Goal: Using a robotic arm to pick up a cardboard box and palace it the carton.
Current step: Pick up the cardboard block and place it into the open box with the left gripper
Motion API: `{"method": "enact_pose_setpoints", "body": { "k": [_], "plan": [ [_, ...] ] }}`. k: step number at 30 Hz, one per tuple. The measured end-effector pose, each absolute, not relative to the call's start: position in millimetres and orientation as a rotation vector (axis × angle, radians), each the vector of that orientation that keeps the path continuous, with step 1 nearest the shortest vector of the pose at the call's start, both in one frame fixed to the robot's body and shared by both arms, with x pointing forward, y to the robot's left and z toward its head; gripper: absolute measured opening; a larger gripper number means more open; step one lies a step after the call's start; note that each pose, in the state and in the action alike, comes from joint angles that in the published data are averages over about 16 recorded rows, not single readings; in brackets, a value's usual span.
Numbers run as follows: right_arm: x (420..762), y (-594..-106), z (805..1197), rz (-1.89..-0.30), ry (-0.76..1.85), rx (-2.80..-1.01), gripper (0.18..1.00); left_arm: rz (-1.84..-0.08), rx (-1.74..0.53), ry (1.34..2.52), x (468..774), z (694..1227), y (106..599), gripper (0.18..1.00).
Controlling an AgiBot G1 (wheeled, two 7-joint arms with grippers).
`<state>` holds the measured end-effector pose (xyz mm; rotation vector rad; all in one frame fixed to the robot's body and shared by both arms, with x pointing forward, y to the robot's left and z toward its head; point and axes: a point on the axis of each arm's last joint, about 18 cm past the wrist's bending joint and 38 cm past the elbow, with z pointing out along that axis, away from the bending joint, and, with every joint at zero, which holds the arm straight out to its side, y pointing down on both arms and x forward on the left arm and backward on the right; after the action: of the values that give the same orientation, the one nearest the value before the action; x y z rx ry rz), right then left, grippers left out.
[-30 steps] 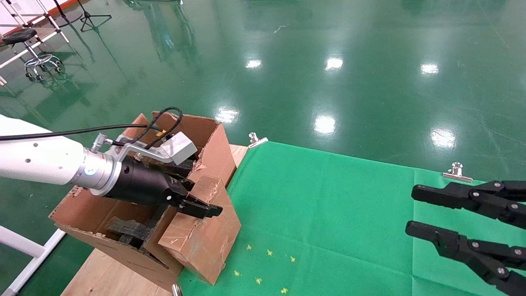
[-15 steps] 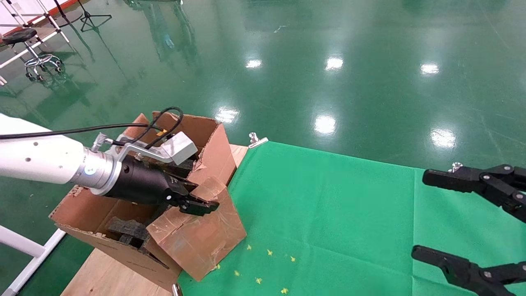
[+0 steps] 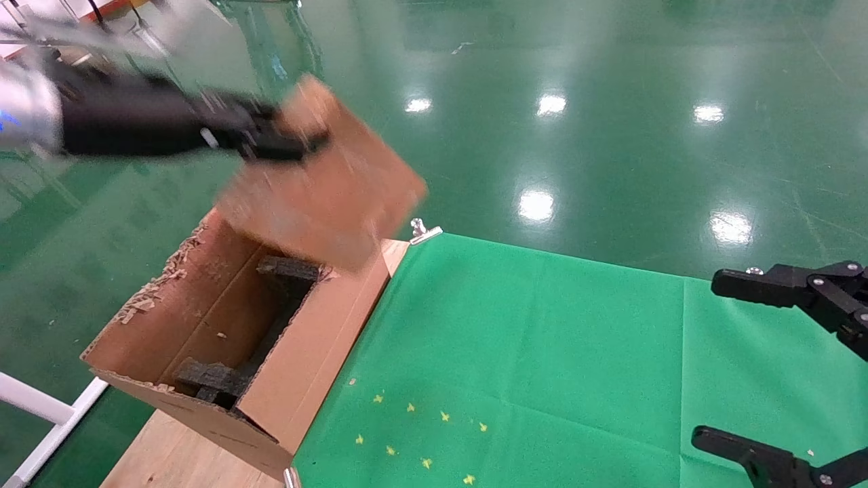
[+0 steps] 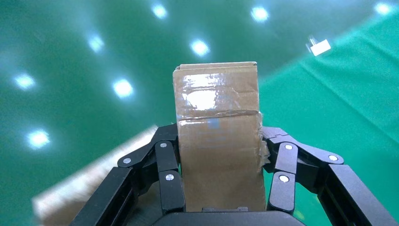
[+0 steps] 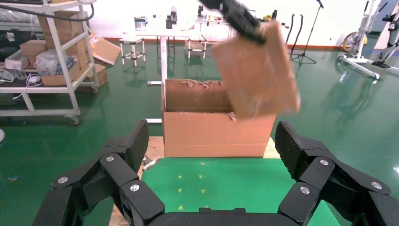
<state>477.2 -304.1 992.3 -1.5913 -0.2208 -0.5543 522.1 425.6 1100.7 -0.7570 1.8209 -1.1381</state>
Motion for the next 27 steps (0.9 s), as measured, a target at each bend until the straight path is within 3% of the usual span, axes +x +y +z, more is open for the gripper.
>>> {"method": "enact_pose_setpoints", "body": {
  "k": [10,27],
  "plan": [
    [477,-304,992,-0.554,-0.221,-1.591,0.993,-1.08,-0.835,1.664,505,1107,499,0.413],
    [477,-304,992,-0.554,-0.221,-1.591,1.001,-0.81,-1.142,1.67,540,1008,595,0.407]
  ]
}}
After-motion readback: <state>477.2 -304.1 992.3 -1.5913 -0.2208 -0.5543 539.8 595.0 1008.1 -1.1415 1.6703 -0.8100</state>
